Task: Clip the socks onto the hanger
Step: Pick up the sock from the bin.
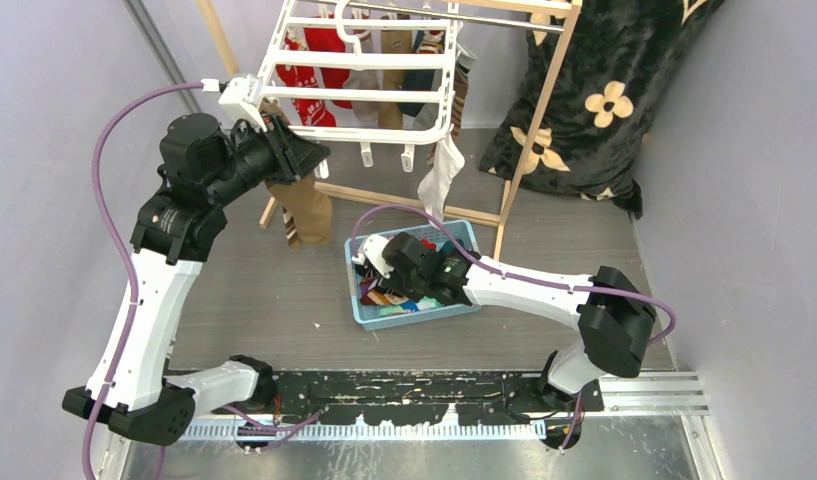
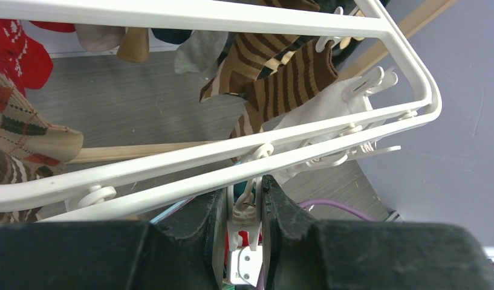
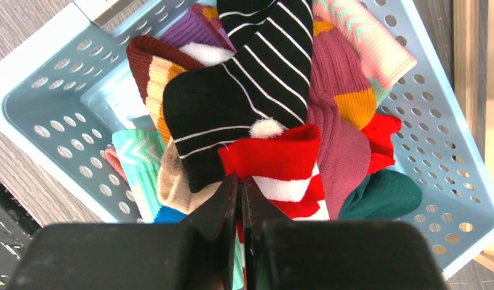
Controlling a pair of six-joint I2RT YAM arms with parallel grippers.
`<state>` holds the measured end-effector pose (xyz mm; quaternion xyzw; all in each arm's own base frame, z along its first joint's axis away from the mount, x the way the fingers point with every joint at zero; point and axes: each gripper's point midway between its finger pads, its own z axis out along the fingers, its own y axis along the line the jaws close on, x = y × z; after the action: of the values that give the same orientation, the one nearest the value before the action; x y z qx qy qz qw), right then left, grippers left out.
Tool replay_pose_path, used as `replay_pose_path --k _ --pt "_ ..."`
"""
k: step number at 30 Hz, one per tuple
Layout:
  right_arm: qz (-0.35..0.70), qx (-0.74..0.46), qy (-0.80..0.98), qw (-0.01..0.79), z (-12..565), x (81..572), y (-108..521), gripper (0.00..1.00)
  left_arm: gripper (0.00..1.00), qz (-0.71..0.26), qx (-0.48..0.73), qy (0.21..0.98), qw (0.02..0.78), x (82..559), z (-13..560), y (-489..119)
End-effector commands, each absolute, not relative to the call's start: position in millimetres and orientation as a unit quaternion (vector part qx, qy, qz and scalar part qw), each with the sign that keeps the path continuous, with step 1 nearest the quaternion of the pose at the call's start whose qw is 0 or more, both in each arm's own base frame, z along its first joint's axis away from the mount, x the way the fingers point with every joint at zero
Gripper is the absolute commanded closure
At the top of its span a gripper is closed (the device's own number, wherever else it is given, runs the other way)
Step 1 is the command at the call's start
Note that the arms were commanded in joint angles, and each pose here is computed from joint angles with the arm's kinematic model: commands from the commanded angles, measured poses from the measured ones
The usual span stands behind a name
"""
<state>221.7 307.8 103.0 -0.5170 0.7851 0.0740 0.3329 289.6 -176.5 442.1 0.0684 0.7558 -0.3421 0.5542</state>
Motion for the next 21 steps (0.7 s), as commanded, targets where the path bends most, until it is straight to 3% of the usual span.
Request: replay_pose_path --k 1,14,21 --pt "0.105 -0.49 0.765 0.404 145 232 327 0.95 0.91 -0.345 0.089 0.764 0.538 278 435 -178" --pt "0.275 -0.342 0.644 0.626 323 214 319 0.99 0.91 -0.345 0.082 0.764 0.538 277 436 -177" --pt "0.326 -0.262 0.595 0.686 373 215 322 0.99 0.92 -0.354 0.074 0.761 0.538 276 439 -178"
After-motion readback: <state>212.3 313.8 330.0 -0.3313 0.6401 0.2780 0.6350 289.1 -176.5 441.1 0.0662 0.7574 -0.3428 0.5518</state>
